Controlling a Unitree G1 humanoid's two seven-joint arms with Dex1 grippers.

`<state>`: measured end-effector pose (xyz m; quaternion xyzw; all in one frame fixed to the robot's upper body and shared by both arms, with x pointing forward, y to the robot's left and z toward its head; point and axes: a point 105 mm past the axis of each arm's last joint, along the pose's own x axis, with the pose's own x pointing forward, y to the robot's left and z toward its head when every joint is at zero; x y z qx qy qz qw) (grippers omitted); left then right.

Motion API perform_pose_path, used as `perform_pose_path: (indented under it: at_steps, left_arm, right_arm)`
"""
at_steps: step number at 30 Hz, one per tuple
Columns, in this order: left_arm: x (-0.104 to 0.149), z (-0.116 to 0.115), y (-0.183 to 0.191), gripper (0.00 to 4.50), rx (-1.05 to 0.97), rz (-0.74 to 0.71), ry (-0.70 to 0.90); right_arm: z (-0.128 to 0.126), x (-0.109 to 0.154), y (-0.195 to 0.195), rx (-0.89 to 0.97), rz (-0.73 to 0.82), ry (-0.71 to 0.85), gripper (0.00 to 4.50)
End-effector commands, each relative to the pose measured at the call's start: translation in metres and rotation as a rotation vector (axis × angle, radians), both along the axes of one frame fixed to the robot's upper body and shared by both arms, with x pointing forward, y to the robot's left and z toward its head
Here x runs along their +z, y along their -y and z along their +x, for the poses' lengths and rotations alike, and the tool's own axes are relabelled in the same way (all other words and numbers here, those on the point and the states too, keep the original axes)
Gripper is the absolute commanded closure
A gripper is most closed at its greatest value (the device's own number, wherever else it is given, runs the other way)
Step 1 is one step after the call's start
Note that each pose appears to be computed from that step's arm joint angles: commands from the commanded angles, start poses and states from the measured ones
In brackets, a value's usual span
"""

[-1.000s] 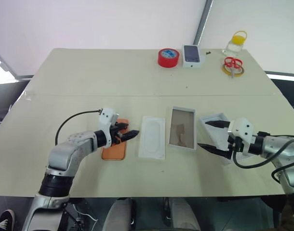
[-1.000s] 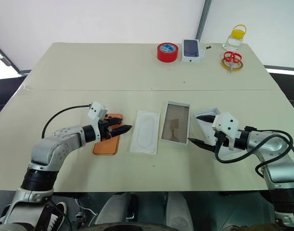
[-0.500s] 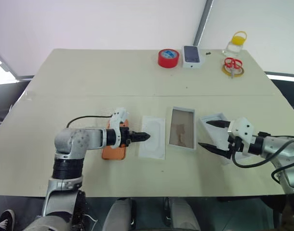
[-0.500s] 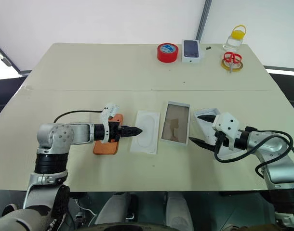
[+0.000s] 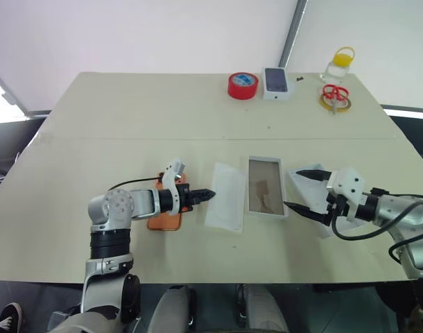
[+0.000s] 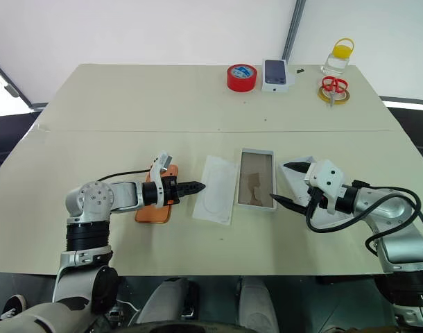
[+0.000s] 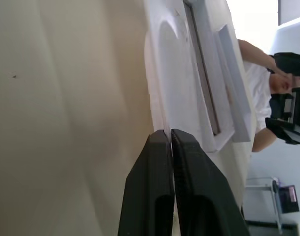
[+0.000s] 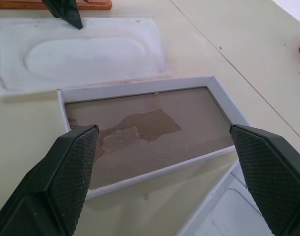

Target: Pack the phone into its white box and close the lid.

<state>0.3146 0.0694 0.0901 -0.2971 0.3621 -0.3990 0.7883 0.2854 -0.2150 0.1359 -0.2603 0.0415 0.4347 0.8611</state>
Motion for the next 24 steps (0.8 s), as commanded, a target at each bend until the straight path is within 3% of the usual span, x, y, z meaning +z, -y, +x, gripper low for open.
perform_pose_path:
  at_steps: [1, 8, 16, 19, 24]
  left_arm:
    - [-0.006, -0.001, -0.002, 4.46, 0.019, -0.012, -0.044]
    - [0.010, 0.008, -0.021, 4.46, 0.086, -0.040, -0.009]
    - [0.040, 0.015, -0.030, 4.46, 0.122, -0.138, 0.060]
    - [0.049, 0.020, -0.037, 4.50, 0.155, -0.154, 0.099]
    - [0.060, 0.024, -0.043, 4.50, 0.204, -0.193, 0.122]
  right_arm:
    - [0.001, 0.011, -0.007, 0.025, -0.015, 0.053, 0.00]
    - [-0.013, 0.001, -0.028, 0.141, 0.001, -0.036, 0.00]
    - [-0.019, -0.034, -0.055, 0.273, -0.139, -0.095, 0.00]
    - [-0.013, -0.057, -0.048, 0.269, -0.234, -0.171, 0.87]
    - [-0.010, -0.047, -0.057, 0.313, -0.179, -0.172, 3.27]
